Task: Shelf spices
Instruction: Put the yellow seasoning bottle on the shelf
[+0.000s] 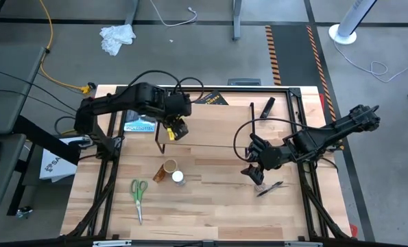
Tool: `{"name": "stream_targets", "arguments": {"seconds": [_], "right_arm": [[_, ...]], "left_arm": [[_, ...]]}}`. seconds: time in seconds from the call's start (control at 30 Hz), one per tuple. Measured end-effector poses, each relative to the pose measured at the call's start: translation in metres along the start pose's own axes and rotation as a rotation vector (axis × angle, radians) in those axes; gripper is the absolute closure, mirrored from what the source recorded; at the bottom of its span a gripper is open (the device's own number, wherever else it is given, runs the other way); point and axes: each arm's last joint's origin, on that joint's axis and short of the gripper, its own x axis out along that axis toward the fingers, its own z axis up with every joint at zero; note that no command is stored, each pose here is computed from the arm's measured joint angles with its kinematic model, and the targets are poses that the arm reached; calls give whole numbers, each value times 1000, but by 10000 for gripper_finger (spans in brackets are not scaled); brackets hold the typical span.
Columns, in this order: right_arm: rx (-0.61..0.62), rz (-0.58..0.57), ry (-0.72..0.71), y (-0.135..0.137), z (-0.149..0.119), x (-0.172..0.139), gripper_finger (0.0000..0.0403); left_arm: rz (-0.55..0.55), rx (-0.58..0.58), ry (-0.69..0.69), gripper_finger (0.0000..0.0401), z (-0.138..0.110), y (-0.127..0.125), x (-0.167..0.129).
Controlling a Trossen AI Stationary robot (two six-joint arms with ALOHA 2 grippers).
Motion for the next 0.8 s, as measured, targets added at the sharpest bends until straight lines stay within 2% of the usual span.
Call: {"name": "stream_targets", "arguments": {"seconds": [0.3,0.57,0.8], "right_arm": [[0,-9,-13,0,0,0,110],[1,-6,-15,0,1,0,110],[3,1,-19,1,1,0,110]], "left_arm": [[7,14,38,165,7,-2,14],[-12,88,-12,132,12,-5,15],[-13,84,-36,105,17,0,16]]}}
